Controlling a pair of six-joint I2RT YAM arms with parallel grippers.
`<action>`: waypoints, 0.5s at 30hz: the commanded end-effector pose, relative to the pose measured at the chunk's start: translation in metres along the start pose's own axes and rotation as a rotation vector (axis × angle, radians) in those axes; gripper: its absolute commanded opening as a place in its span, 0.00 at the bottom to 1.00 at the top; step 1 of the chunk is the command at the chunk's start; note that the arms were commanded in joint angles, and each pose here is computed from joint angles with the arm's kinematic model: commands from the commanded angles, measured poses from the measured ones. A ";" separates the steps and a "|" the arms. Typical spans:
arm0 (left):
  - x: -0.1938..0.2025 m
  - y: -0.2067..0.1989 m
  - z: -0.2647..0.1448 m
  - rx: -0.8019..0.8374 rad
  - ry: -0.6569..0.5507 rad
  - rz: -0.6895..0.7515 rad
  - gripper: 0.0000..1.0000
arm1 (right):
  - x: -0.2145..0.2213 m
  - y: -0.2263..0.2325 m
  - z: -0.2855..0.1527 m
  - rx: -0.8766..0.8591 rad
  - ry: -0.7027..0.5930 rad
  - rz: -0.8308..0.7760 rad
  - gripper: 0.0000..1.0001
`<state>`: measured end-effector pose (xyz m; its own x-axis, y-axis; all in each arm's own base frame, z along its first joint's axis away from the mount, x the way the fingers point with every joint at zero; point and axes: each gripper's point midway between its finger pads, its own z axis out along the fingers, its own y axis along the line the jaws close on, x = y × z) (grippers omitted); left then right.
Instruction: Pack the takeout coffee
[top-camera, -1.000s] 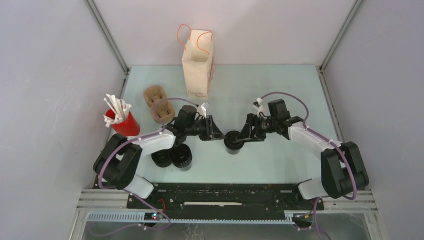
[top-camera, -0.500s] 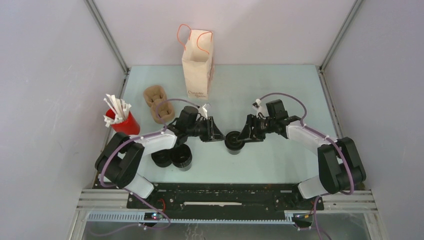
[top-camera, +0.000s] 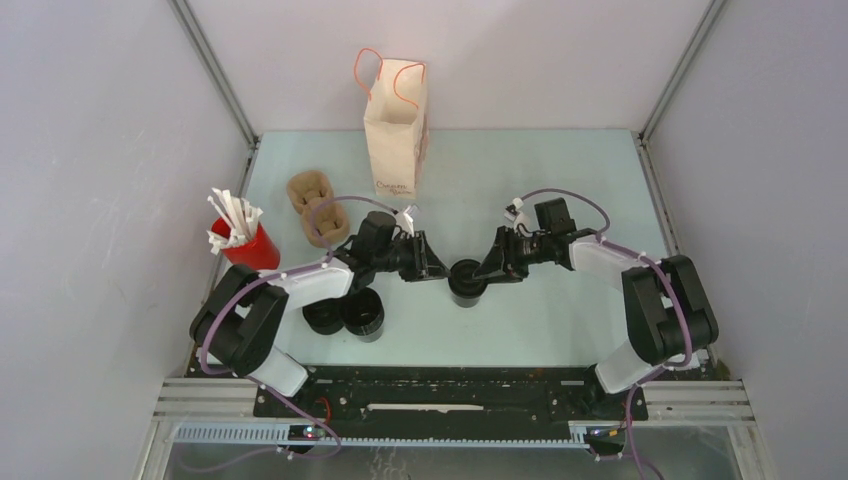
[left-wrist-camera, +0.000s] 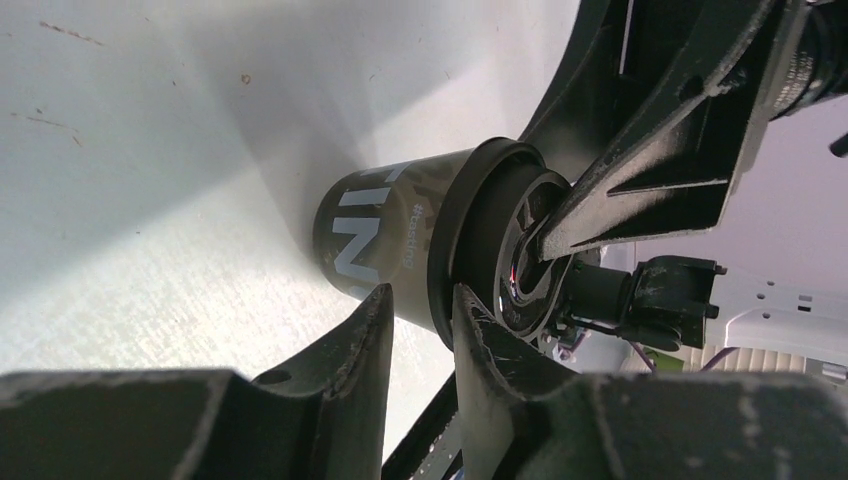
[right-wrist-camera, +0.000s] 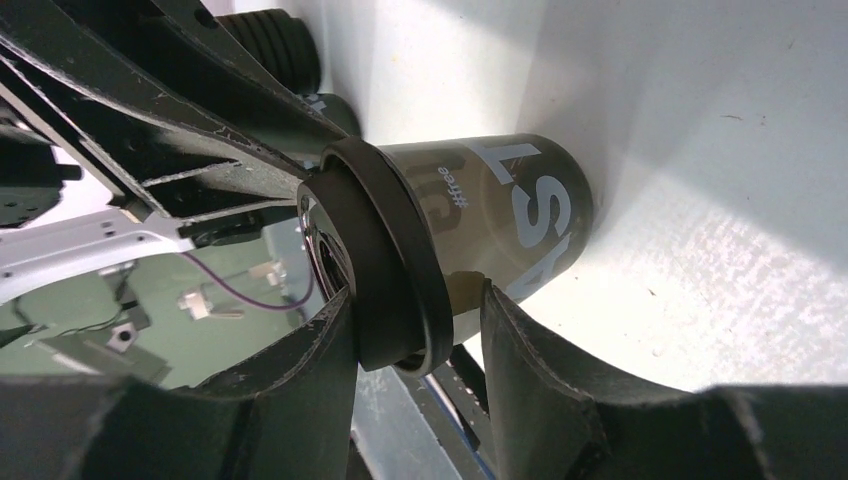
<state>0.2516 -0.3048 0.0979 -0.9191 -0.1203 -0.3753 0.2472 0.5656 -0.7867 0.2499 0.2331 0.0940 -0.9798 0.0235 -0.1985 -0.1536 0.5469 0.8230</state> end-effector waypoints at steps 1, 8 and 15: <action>-0.007 0.001 0.005 -0.023 -0.014 0.029 0.32 | 0.002 -0.034 0.012 0.052 0.002 0.100 0.52; -0.007 -0.006 -0.001 -0.008 -0.025 0.042 0.32 | -0.004 -0.014 0.005 0.036 -0.039 0.013 0.55; -0.022 -0.037 -0.017 0.039 -0.062 0.085 0.39 | -0.004 0.009 -0.001 0.052 -0.043 -0.089 0.61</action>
<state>0.2522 -0.3003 0.1008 -0.9133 -0.1299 -0.3860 0.2437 0.5849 -0.7736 0.2501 0.2360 0.0969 -0.9750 0.0317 -0.2201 -0.1673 0.5472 0.8201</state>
